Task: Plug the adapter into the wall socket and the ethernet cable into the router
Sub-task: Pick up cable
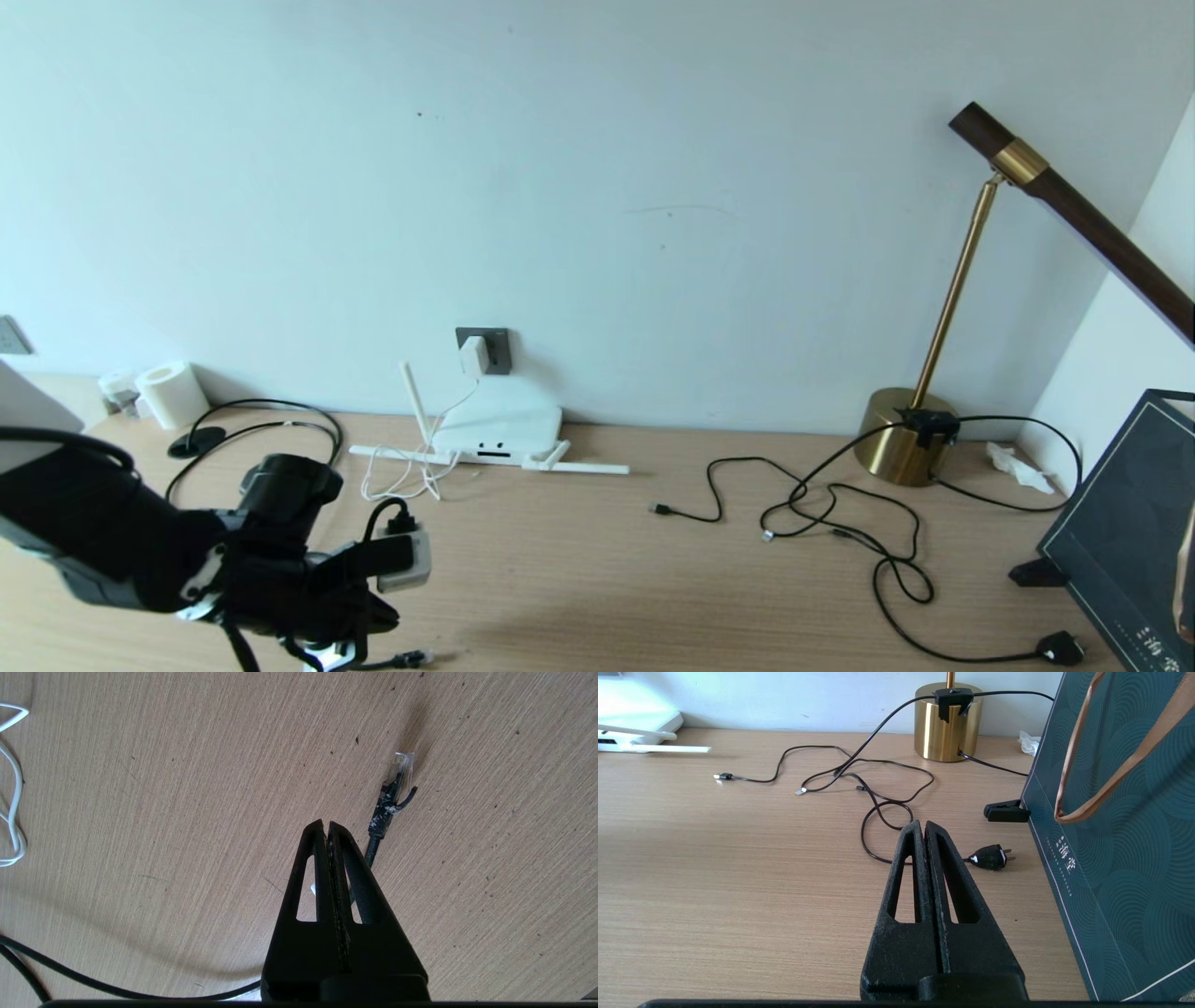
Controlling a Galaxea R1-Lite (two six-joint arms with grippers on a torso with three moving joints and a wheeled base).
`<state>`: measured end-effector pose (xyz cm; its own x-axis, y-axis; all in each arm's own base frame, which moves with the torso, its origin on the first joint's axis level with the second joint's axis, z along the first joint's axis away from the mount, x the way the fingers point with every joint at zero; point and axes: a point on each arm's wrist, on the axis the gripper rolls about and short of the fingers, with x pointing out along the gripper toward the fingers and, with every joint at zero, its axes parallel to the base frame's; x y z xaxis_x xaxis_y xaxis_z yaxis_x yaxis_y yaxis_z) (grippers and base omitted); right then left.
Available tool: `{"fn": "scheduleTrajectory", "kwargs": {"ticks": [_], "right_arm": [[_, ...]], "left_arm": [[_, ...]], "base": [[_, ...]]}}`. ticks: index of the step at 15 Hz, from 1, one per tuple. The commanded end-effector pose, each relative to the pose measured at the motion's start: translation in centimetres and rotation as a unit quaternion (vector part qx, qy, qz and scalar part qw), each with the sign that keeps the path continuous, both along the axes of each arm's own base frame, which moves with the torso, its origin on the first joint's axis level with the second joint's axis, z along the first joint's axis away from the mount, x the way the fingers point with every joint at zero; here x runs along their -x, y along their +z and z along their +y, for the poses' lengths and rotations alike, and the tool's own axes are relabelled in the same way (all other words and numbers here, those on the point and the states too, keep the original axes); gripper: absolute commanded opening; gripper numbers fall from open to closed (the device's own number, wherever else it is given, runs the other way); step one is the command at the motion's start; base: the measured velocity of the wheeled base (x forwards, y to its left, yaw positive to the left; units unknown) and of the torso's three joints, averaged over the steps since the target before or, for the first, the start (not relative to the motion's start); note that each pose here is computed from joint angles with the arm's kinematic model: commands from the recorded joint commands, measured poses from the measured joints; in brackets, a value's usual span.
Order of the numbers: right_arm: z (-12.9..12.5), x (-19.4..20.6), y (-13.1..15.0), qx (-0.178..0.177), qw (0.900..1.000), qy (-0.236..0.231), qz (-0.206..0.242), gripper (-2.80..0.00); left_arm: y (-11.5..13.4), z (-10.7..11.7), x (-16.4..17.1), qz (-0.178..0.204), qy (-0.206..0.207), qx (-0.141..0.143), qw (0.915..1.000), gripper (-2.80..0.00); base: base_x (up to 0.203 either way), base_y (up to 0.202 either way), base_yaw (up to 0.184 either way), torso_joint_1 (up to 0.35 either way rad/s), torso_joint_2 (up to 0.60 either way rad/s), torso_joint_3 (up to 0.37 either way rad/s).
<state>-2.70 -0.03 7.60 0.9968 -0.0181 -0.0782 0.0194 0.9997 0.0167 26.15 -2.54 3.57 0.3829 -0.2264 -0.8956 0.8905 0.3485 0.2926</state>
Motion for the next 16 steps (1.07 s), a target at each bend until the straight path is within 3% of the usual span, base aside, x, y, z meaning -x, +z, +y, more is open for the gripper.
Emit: {"fn": "scheduleTrajectory", "kwargs": {"ticks": [1, 6, 7, 16], "right_arm": [[0.0, 0.0, 0.0, 0.000, 1.000, 0.000, 0.000, -2.80], [0.0, 0.0, 0.0, 0.000, 1.000, 0.000, 0.000, -2.80], [0.0, 0.0, 0.0, 0.000, 1.000, 0.000, 0.000, -2.80], [0.0, 0.0, 0.0, 0.000, 1.000, 0.000, 0.000, -2.80]], "left_arm": [[-0.2, 0.0, -0.2, 0.001, -0.005, 0.003, 1.0000, -2.80], [-0.1, -0.1, -0.1, 0.000, -0.012, 0.009, 0.9999, -2.80], [-0.2, 0.0, 0.0, 0.001, -0.014, 0.007, 0.9999, 0.00], [-1.8, 0.4, -1.6, 0.019, -0.016, 0.000, 0.9997, 0.00]], "base": [[0.000, 0.000, 0.000, 0.000, 0.00, 0.000], [0.000, 0.000, 0.000, 0.000, 0.00, 0.000], [0.000, 0.000, 0.000, 0.000, 0.00, 0.000], [0.000, 0.000, 0.000, 0.000, 0.00, 0.000]]}}
